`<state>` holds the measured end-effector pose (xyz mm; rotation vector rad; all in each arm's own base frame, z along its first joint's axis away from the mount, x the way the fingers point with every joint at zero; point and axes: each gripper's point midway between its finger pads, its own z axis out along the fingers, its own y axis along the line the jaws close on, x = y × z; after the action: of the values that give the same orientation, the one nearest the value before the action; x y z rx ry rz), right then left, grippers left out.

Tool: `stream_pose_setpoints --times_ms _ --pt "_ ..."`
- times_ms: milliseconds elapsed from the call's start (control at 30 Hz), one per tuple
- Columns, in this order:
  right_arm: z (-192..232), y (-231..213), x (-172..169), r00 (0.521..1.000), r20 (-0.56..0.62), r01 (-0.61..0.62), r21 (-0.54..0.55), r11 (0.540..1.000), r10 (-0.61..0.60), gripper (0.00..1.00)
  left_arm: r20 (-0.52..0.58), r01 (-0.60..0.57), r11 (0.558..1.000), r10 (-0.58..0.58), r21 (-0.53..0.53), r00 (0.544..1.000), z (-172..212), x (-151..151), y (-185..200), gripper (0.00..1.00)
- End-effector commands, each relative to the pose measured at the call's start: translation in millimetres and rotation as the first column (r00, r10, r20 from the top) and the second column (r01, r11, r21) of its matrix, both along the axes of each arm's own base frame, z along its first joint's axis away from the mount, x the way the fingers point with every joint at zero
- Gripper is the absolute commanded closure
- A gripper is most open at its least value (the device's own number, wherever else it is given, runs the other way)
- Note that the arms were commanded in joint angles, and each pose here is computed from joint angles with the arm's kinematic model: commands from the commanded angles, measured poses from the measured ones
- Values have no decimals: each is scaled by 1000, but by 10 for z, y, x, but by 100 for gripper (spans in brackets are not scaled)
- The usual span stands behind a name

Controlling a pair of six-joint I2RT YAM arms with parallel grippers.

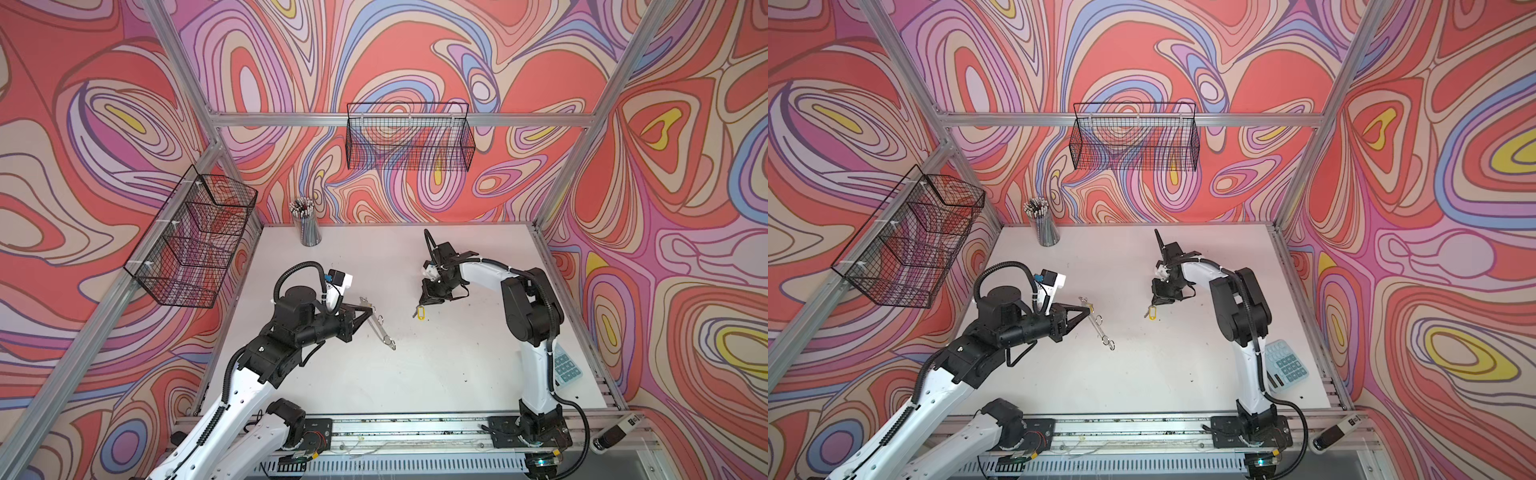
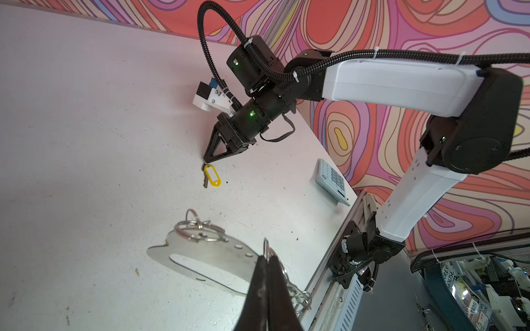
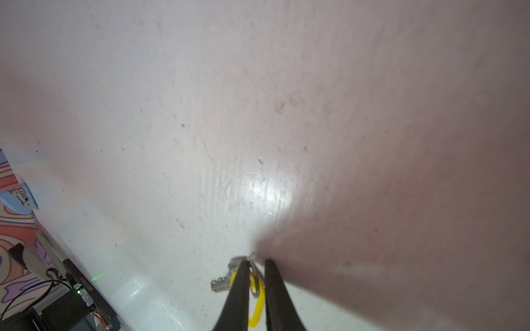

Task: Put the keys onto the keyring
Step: 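Lift the yellow-tagged key off the table with the right gripper, then carry the key toward the plate while the left gripper raises the plate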

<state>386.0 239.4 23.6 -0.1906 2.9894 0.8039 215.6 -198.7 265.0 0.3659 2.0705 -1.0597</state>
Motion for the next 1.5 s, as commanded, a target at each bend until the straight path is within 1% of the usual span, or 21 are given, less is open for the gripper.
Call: stream_pose_setpoints --times_ms 0,133,167,233,300,467,600,700,800,867,967,1000,1067,1167,1233,1267,1367,1433,1467 --pt "-77 -4 -25 999 -35 -18 3 1000 18 89 38 18 1000 -18 -8 999 73 -17 -18 100" --pt "-87 12 -29 999 -38 -23 11 1000 23 89 38 19 1000 -18 -8 999 74 -20 -19 100" --pt "-90 15 -33 999 -40 -23 12 1000 24 91 38 19 1000 -19 -8 999 74 -22 -19 100" --pt "-83 7 -33 999 -38 -23 11 1000 23 98 38 18 1000 -17 -7 999 73 -19 -17 100" --pt "-70 1 -24 999 -28 -22 8 1000 22 100 39 17 1000 -17 -7 999 74 -18 -16 100" --pt "35 -5 16 1000 19 -20 12 1000 20 100 40 15 1000 -15 -4 999 72 -15 -13 100" --pt "249 -3 71 994 110 -16 34 999 12 100 38 7 1000 -7 4 999 51 -2 -1 100" --pt "477 -15 97 979 202 -12 57 998 0 100 43 -1 1000 0 7 999 54 11 7 100" --pt "774 11 71 955 297 -25 116 993 -10 100 46 -7 1000 6 7 999 73 32 5 100" --pt "1003 12 57 927 373 -35 151 988 -25 100 50 -8 1000 8 5 999 97 45 0 100" --pt "1373 5 -9 870 491 -63 207 976 -48 100 63 -8 1000 7 10 998 152 69 -5 100" --pt "1490 -4 -41 844 533 -75 224 972 -58 100 72 -7 1000 6 11 997 185 78 -7 100" --pt "1742 -28 -90 782 617 -96 255 962 -86 100 90 -7 1000 6 17 996 242 99 -9 100" --pt "2065 -42 -238 671 731 -163 304 939 -120 100 129 -1 1000 -3 29 992 331 130 -20 100" --pt "2248 -60 -366 581 801 -219 324 921 -144 100 168 7 999 -13 41 986 401 152 -28 100" --pt "2320 -68 -420 545 823 -240 335 911 -159 100 189 12 999 -21 48 982 434 161 -31 100" --pt "2577 -36 -693 386 906 -378 324 867 -171 100 258 45 996 -63 72 964 524 175 -74 100" --pt "2717 -18 -880 269 946 -450 290 844 -182 100 303 69 994 -91 84 949 588 186 -108 100" --pt "2789 -15 -947 222 957 -475 275 836 -188 100 316 80 992 -106 94 943 594 187 -122 100"
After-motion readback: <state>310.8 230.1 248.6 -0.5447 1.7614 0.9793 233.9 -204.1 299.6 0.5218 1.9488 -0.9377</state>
